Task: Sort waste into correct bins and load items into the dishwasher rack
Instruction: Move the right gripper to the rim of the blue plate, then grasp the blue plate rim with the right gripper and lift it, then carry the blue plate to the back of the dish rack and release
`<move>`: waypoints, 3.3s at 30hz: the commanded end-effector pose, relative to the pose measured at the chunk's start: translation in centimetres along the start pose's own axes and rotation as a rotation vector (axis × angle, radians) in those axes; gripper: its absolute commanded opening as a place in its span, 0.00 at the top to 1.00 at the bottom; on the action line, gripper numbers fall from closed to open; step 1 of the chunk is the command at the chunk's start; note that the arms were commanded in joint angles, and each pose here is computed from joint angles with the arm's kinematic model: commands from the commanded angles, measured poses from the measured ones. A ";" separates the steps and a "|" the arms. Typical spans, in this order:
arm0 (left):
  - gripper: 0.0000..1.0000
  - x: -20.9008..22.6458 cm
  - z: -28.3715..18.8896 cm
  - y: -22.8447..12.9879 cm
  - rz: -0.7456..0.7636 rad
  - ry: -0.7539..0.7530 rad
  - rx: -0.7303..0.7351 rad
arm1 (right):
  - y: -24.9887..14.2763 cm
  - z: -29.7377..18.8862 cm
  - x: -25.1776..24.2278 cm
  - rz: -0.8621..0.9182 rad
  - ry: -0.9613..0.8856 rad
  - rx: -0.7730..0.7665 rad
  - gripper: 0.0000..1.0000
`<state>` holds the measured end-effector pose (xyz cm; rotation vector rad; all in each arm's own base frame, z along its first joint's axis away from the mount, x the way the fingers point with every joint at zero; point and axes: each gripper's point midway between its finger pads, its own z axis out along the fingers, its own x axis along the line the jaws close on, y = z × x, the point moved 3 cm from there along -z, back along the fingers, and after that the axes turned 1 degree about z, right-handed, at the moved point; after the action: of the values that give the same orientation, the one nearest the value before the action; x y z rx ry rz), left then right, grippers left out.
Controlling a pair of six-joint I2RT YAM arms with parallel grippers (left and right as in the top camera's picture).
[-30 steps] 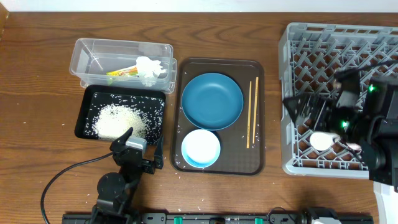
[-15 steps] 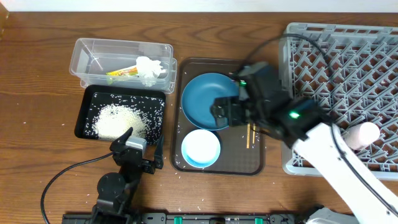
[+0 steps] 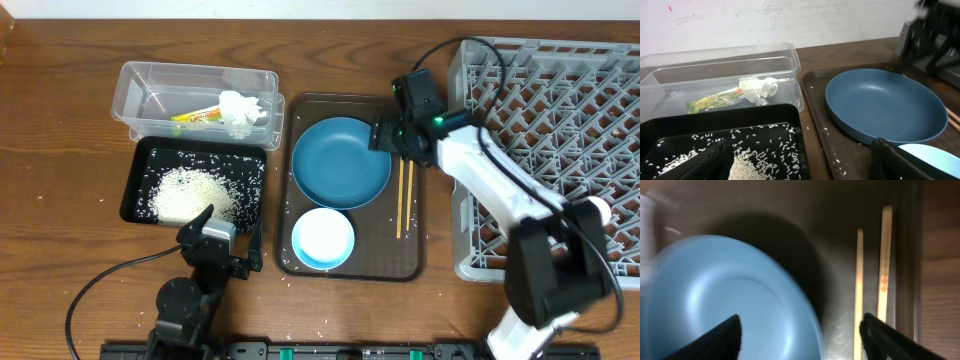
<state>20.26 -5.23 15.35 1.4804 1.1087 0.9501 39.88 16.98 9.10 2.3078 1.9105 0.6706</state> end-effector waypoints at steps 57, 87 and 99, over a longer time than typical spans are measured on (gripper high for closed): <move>0.10 0.2 0.2 -1.2 -0.007 0.016 0.026 | 10.3 -27.6 -24.3 0.107 -1.726 -0.522 0.99; 0.10 0.2 0.2 -1.2 -0.007 0.016 0.026 | 14.9 -19.8 -26.0 -0.329 -1.685 -0.165 0.99; 0.10 0.2 0.2 -1.2 -0.007 0.016 0.026 | 15.9 -25.2 -25.9 -0.390 -1.644 -0.227 0.99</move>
<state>20.26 -5.23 15.36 1.4798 1.1083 0.9505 42.76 -15.75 28.01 1.2926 1.1072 -0.7749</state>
